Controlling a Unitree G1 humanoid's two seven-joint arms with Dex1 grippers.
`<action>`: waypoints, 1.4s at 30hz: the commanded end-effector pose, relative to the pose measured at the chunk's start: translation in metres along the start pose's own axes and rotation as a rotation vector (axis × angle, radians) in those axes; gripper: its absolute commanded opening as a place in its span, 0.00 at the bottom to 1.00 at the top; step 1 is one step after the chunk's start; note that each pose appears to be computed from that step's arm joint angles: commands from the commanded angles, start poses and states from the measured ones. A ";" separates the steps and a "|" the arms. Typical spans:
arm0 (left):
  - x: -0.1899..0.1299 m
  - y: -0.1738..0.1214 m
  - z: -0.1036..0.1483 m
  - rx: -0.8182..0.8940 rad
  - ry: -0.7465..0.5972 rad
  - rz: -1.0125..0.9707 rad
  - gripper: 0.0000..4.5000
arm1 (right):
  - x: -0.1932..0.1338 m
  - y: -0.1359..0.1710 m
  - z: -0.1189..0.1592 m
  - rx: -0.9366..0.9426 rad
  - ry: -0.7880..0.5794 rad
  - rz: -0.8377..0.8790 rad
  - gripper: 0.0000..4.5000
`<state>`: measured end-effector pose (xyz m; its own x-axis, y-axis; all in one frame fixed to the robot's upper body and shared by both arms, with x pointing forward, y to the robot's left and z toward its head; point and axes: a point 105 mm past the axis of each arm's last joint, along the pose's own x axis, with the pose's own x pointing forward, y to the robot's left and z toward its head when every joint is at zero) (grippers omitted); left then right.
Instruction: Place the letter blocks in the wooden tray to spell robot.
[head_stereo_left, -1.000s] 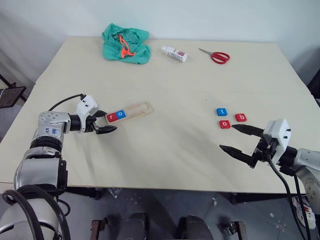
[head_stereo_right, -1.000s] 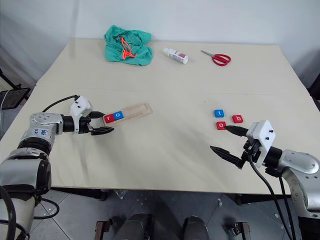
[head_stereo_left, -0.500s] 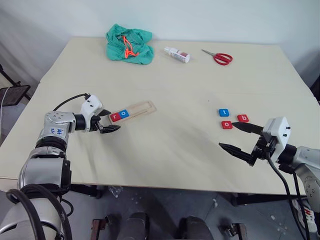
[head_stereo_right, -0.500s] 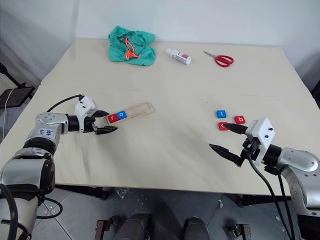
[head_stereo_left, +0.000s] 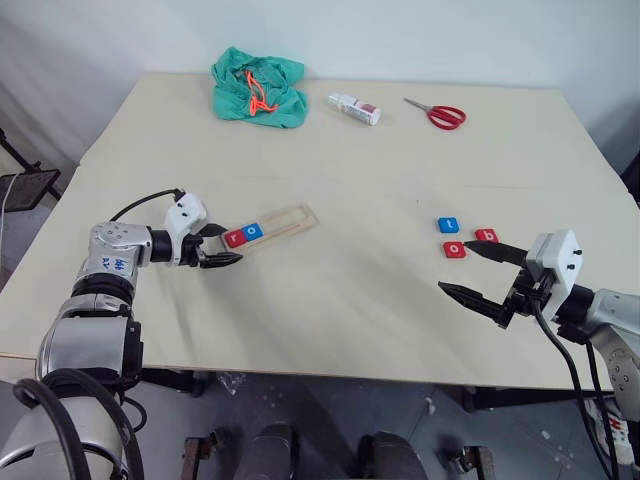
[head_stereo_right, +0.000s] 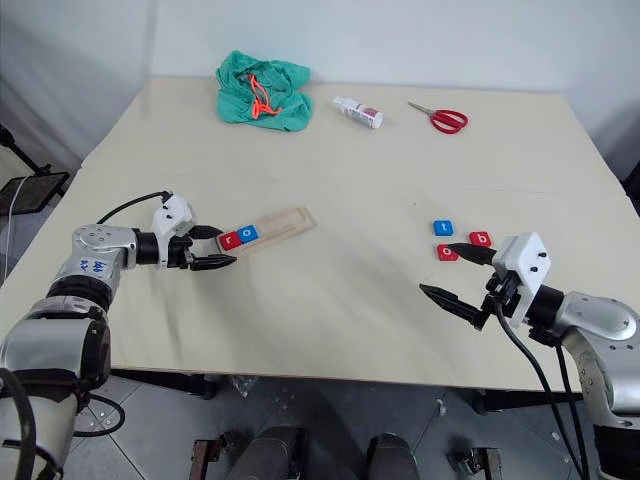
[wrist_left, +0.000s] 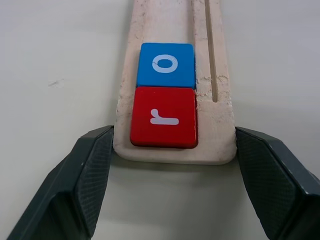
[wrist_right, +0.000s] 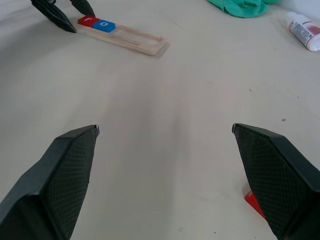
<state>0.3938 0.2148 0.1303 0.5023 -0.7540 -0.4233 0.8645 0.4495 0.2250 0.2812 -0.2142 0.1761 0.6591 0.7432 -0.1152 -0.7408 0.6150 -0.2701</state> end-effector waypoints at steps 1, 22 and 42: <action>0.013 -0.017 0.019 0.085 -0.106 -0.103 0.82 | -0.002 -0.001 0.007 -0.041 -0.002 0.029 1.00; 0.066 -0.130 0.062 0.201 -0.222 -0.339 0.82 | -0.014 0.011 -0.021 -0.068 0.135 0.244 1.00; 0.068 -0.155 0.041 0.192 -0.151 -0.382 0.82 | -0.023 0.005 -0.024 -0.062 0.154 0.206 1.00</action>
<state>0.2976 0.0763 0.1021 0.1413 -0.9120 -0.3850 0.9718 0.0536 0.2296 0.2661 -0.2294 0.1443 0.4922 0.8082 -0.3234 -0.8684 0.4300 -0.2470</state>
